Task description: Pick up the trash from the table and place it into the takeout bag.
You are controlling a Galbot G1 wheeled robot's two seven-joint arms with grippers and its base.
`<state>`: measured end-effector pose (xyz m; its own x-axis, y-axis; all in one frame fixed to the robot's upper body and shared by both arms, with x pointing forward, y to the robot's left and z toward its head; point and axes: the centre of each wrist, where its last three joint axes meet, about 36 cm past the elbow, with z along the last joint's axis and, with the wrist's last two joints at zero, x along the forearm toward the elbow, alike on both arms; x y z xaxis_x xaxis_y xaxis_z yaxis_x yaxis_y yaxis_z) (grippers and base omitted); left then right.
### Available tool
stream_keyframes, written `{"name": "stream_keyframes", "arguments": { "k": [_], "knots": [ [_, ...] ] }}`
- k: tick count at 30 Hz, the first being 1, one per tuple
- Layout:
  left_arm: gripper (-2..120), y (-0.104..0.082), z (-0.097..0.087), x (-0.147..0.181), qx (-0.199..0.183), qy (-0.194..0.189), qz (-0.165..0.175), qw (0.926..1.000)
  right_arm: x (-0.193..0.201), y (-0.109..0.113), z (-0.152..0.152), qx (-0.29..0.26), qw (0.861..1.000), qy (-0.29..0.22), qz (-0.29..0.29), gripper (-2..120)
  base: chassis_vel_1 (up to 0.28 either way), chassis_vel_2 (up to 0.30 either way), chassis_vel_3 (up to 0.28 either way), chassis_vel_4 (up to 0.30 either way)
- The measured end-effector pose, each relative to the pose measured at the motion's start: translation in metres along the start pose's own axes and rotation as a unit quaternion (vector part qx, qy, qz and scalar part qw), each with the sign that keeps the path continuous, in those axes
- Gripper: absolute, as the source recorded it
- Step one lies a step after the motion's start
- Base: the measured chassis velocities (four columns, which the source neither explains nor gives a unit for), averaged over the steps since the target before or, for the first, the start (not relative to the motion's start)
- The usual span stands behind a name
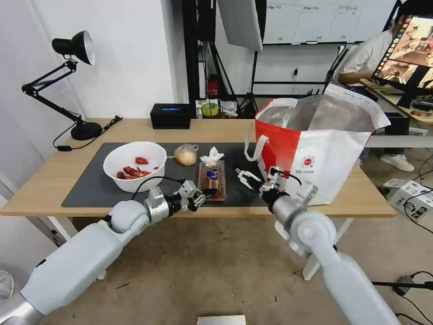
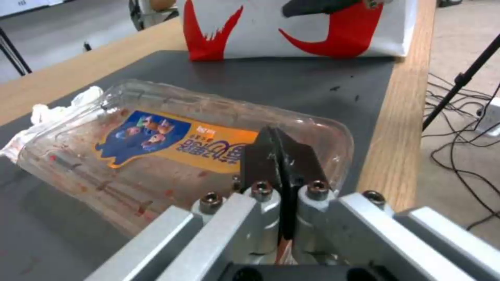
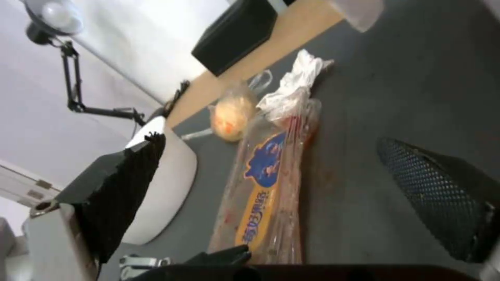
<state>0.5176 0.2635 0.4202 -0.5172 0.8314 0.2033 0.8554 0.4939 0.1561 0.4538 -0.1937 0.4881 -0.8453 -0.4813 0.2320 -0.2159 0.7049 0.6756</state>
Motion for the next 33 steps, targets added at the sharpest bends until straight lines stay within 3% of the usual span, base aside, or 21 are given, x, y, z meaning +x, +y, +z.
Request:
{"name": "stream_keyframes", "arguments": {
  "k": [10,33],
  "knots": [
    [0,0.001,-0.001,0.000,0.003,-0.003,-0.002,1.0000,-0.026,0.009,-0.009,-0.011,0.999,0.045,0.014,100,0.000,0.000,0.000,0.000],
    [0,0.002,0.000,0.005,0.003,-0.009,-0.004,0.9999,-0.085,0.018,-0.031,0.026,0.990,0.135,0.027,100,0.000,0.000,0.000,0.000]
  ]
}}
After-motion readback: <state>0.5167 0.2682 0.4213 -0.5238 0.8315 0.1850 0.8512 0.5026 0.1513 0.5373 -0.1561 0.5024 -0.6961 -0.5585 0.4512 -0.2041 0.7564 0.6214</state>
